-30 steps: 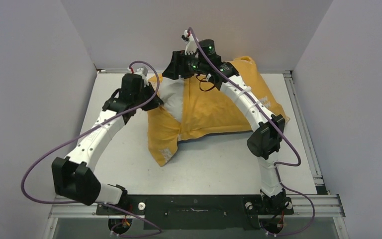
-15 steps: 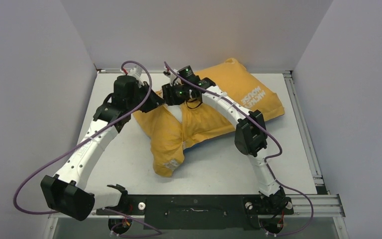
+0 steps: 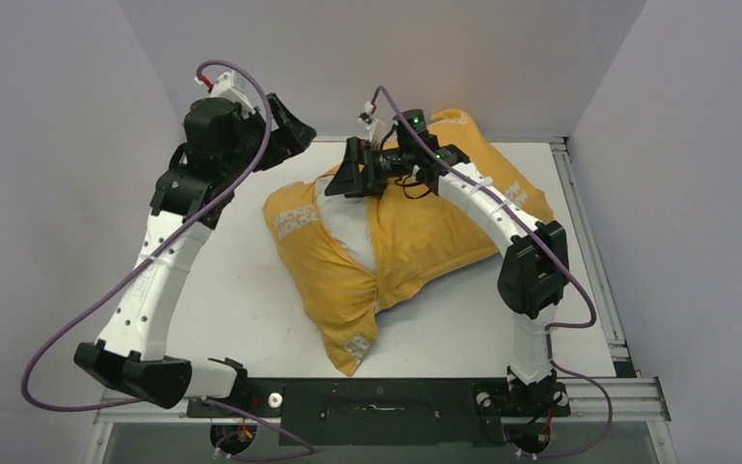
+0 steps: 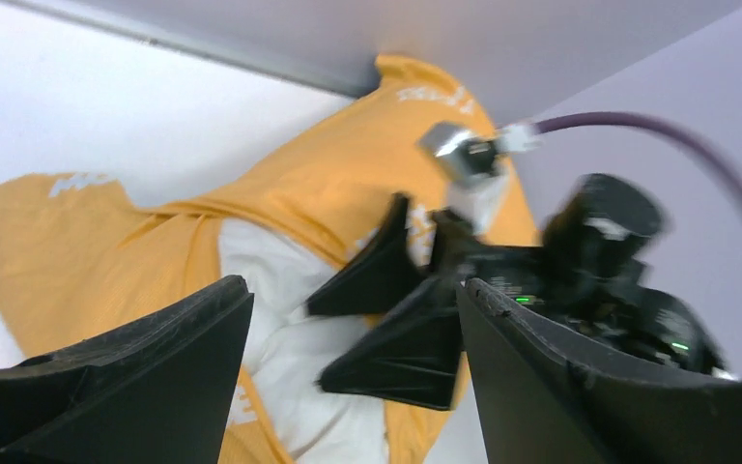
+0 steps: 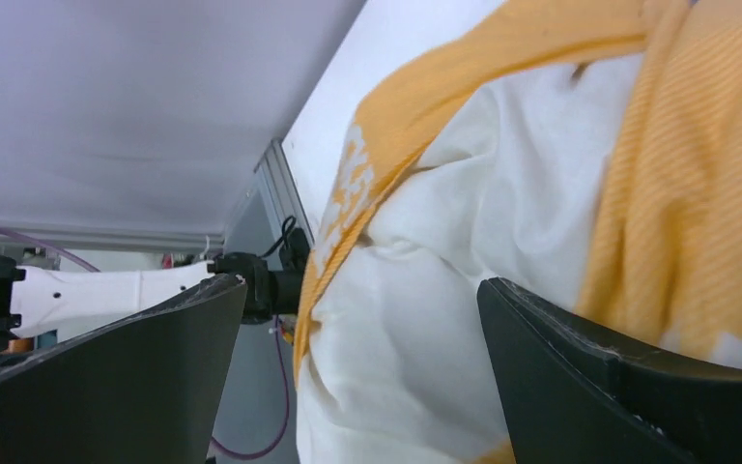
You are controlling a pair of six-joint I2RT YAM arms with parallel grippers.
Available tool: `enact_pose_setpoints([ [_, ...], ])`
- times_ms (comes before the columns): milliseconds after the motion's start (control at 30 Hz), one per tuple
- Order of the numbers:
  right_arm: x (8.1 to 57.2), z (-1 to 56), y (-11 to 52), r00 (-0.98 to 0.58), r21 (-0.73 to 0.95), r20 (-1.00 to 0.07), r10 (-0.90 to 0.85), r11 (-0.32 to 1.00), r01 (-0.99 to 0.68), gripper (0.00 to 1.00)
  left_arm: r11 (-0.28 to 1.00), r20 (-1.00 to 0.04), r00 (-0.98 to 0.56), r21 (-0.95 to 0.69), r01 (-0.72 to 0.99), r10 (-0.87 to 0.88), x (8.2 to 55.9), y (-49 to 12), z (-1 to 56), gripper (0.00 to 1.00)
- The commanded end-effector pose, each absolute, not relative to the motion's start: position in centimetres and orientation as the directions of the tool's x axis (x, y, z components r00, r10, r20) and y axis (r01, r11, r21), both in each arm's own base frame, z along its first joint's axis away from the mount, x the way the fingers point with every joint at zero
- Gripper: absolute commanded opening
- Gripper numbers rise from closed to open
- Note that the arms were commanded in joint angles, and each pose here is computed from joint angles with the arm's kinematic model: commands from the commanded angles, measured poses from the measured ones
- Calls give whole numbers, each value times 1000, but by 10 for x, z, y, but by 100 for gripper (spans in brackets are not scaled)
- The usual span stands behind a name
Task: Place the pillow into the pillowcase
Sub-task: Stuff the pillow into the pillowcase.
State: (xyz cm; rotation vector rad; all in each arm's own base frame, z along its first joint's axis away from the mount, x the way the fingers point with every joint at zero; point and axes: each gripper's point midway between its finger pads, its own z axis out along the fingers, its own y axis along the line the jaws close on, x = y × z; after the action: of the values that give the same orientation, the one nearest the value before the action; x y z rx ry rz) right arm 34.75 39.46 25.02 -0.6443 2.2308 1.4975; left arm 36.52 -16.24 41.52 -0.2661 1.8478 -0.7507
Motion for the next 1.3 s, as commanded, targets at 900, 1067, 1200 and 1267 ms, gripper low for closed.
enact_pose_setpoints([
  [900, 375, 270, 335, -758, 466, -614, -221, 674, -574, 5, 893, -353, -900, -442, -80, -256, 334, -218, 202, 21],
  [1067, 365, 354, 341, -717, 651, -695, -56, 374, -660, 5, 903, -369, -892, -421, -91, -262, 340, -218, 183, 13],
  [1200, 338, 396, 353, -710, 702, -704, -14, 133, -700, 5, 904, -348, -899, -413, -107, -266, 346, -224, 166, 12],
  [1267, 322, 413, 358, -716, 716, -698, -5, 25, -698, 5, 906, -345, -899, -408, -114, -269, 350, -227, 159, 11],
])
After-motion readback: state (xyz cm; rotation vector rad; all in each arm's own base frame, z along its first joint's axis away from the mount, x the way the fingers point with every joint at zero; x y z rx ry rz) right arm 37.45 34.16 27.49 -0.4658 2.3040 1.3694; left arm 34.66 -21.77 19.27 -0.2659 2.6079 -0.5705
